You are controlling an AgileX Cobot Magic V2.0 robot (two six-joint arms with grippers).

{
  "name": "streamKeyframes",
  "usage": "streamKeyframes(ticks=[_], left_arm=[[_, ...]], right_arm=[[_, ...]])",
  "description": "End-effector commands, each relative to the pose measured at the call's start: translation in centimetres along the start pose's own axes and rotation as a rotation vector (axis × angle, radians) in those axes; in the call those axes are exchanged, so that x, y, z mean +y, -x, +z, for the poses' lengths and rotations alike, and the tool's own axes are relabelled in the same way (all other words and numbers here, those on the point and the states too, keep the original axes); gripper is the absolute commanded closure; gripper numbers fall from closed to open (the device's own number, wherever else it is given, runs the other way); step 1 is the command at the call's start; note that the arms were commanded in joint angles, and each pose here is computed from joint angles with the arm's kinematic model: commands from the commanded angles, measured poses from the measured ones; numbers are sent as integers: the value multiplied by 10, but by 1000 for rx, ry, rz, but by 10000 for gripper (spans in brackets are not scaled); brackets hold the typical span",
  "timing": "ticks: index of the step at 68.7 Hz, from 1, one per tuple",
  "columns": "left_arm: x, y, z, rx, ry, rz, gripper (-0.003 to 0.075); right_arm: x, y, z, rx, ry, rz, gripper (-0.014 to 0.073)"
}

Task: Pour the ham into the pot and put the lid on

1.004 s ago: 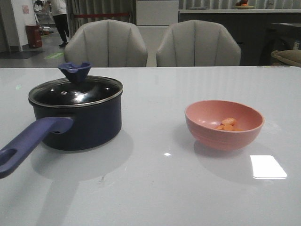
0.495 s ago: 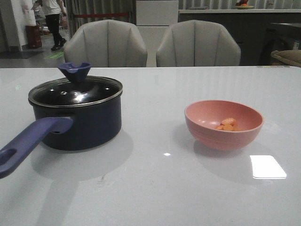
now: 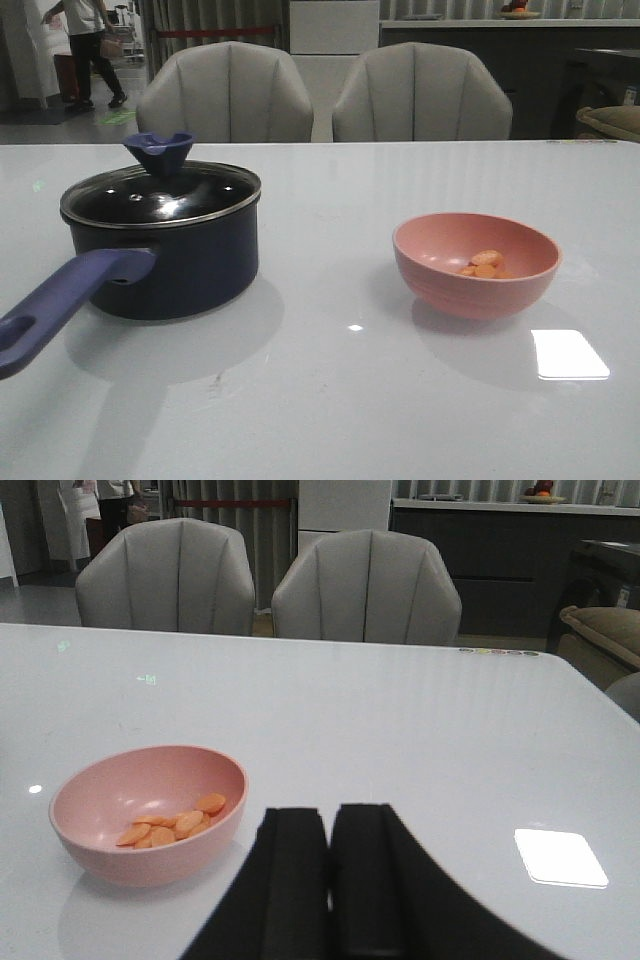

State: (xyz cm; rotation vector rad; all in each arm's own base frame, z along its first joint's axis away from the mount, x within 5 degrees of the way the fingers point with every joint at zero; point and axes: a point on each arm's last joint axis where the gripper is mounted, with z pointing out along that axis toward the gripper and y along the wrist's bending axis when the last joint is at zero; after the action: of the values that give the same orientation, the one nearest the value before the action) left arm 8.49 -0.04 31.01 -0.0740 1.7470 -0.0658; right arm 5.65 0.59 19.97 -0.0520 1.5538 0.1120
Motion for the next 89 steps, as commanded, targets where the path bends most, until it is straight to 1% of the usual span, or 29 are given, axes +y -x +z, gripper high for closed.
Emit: streamKeyframes(ticks=[1,10,23,30,37,43,51,62,76,81,89], left_arm=[[-2,20,4,-18,-4,-11,152],[-3,32,18,98,-1,-11,135],[-4,50,52,261,5,-11,64],[-5,58,76,327,4,-25,61],[-9,67,98,380,-19,-73,61],[-18,69,119,451,-52,-62,61],[-41,72,147,517,-133,-21,61],[-80,68,180,595,-237,38,61],[-121,62,219,668,-297,36,61],[-131,60,232,702,-284,26,61],[-144,61,250,728,-220,79,61]], right_arm=[[1,10,-2,-101,5,-5,448],[1,10,-2,-101,5,-5,448],[1,10,-2,-101,5,-5,448],[1,10,-2,-101,5,-5,448],[1,10,-2,-101,5,-5,448],[1,10,-2,-101,5,-5,448],[1,10,-2,-101,5,-5,448],[1,10,-2,-101,5,-5,448],[1,10,-2,-101,5,-5,448],[1,10,-2,-101,5,-5,448],[1,10,-2,-101,5,-5,448]])
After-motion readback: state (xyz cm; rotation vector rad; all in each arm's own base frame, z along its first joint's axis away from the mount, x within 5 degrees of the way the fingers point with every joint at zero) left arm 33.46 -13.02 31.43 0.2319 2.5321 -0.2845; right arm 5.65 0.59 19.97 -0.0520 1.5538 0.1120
